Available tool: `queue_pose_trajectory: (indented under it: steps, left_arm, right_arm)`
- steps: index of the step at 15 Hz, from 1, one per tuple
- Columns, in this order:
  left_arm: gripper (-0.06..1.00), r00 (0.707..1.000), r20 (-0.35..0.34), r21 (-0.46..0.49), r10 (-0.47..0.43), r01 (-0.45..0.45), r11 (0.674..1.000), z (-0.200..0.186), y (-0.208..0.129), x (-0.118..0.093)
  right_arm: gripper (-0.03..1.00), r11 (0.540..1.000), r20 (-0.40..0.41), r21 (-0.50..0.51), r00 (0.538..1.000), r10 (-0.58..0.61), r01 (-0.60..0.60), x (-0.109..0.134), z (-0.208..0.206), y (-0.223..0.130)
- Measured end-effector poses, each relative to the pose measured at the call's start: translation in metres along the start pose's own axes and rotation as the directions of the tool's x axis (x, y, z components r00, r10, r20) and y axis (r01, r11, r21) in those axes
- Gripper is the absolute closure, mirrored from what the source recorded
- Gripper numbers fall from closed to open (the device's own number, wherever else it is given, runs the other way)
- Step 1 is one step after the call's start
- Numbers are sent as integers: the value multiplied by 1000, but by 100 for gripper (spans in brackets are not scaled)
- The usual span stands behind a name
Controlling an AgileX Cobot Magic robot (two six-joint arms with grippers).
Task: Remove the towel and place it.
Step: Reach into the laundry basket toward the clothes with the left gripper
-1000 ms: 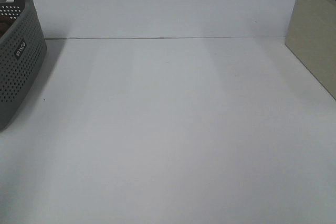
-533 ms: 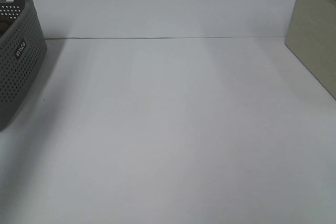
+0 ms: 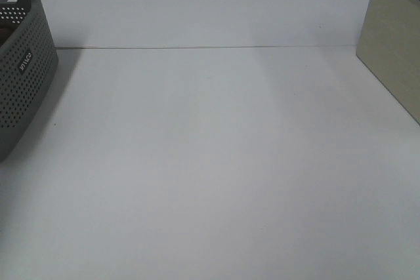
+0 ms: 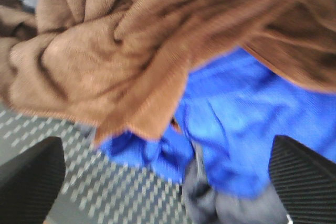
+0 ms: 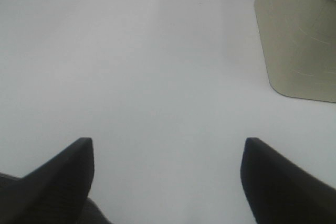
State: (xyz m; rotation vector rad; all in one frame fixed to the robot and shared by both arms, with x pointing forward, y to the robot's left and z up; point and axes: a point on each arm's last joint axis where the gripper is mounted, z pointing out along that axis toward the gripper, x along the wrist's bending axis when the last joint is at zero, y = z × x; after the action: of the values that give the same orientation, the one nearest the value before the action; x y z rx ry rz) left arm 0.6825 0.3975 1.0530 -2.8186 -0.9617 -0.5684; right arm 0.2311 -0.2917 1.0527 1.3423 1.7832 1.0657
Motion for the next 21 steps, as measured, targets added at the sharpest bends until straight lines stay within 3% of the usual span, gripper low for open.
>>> queue_pose_trajectory:
  steps: [6,13,15,17,19,21]
  left_arm:
    - [-3,992,115,-23,-50,53,998,84,-28,18]
    - [-1,988,143,-97,-66,80,992,99,-19,15]
    - [5,987,148,-104,-70,85,991,99,-18,15]
    - [26,986,151,-101,-75,91,991,99,-19,14]
    - [57,984,147,-84,-97,110,990,99,-20,15]
    - [74,984,136,-54,-115,123,991,99,-22,16]
  right_arm:
    - [22,1000,0,0,1000,0,0,0,0,0]
    - [22,1000,0,0,1000,0,0,0,0,0]
    - [22,1000,0,0,1000,0,0,0,0,0]
    - [22,1000,0,0,1000,0,0,0,0,0]
    - [22,1000,0,0,1000,0,0,0,0,0]
    - [22,1000,0,0,1000,0,0,0,0,0]
